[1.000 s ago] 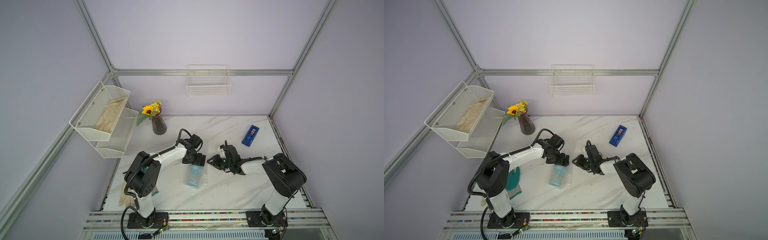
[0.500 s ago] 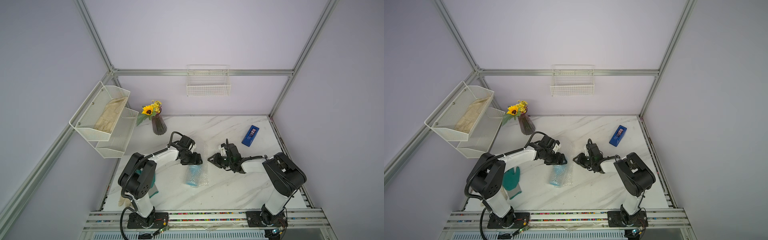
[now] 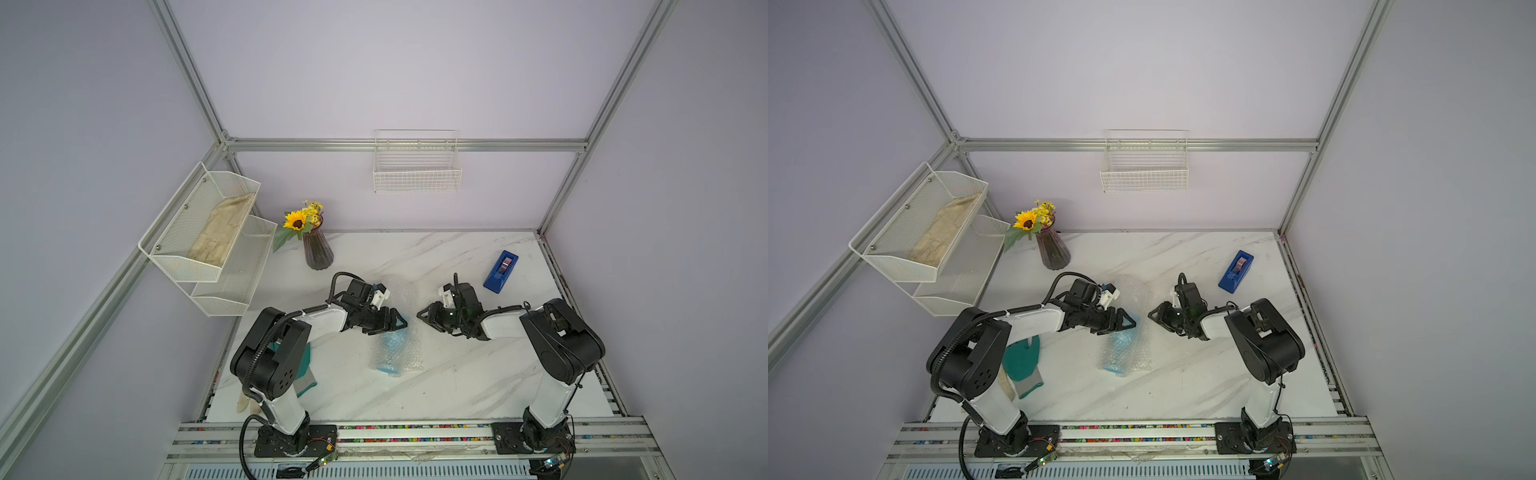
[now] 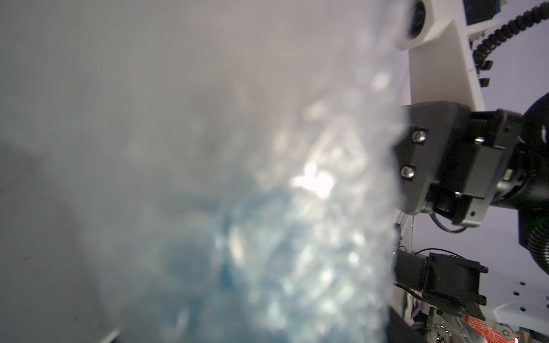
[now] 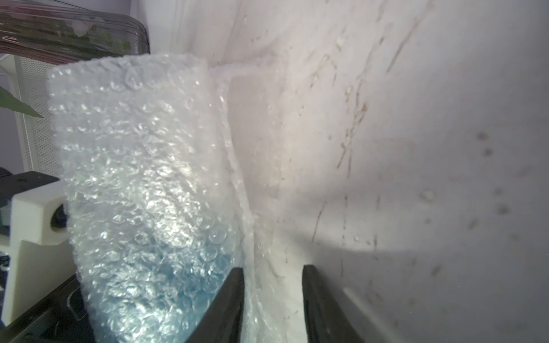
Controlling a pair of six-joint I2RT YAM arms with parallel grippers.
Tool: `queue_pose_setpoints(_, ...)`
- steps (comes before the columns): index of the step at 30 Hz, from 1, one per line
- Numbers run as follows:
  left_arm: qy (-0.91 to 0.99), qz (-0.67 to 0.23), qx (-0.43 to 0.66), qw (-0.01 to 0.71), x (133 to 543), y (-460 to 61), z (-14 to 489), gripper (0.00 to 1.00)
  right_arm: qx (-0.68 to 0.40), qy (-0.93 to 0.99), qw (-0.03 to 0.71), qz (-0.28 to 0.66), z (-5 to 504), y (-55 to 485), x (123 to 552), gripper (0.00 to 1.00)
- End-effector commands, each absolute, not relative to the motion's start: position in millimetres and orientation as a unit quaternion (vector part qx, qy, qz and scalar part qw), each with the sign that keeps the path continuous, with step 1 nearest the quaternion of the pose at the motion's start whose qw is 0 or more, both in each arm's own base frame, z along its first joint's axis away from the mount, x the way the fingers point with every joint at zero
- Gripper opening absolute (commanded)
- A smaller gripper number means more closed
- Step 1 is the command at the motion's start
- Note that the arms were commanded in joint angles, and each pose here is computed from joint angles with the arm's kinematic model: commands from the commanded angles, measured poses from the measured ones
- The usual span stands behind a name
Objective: Wrap wine glasses in bubble wrap
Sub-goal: Wrap the wine glass in bubble wrap.
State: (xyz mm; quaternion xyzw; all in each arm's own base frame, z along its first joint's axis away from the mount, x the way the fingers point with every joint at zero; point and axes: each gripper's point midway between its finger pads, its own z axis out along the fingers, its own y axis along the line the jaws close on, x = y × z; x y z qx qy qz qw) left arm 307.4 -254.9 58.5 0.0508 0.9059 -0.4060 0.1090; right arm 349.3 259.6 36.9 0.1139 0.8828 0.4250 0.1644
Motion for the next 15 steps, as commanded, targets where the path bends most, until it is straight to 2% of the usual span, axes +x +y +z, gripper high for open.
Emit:
queue_pose_setpoints(1, 0.895, -0.434, 0.025, 0.097, 302, -249, 54, 0.68, 0.113, 0.885, 0.149, 0.426, 31, 262, 346, 0.38)
queue_pose_setpoints(15, 0.895, -0.433, 0.002, 0.105, 296, -220, 65, 0.67, 0.115, 0.882, 0.132, 0.437, 26, 271, 346, 0.41)
